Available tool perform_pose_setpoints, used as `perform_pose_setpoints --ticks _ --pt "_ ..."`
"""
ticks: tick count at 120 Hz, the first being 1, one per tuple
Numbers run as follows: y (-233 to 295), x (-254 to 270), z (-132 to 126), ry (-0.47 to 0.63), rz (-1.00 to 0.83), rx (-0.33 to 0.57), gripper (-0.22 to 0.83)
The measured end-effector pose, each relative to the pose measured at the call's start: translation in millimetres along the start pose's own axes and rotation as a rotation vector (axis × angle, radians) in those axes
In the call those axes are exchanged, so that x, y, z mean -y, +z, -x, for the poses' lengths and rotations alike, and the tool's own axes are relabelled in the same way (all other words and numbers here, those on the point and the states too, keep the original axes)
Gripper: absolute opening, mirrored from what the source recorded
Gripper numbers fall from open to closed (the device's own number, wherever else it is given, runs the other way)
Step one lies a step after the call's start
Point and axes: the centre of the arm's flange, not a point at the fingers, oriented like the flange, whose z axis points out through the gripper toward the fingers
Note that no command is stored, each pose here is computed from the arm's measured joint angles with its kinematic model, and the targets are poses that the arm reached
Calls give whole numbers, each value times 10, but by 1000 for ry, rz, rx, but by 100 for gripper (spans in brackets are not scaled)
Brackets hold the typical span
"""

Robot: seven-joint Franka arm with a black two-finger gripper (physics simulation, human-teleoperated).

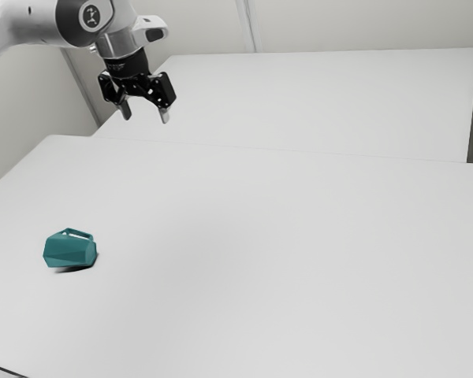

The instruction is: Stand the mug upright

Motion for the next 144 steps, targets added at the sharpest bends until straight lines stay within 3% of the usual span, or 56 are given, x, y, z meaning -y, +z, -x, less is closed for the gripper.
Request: perform_pose_setpoints --ticks 43,63,111,123,144 --pt "-102 -73 121 3 14 -9 62" --pt "-15 77 361 -38 32 11 62" --pt "720 1718 613 -402 192 65 62" --pt "922 2043 715 -426 233 83 62" --pt "1299 2269 847 -362 292 103 62"
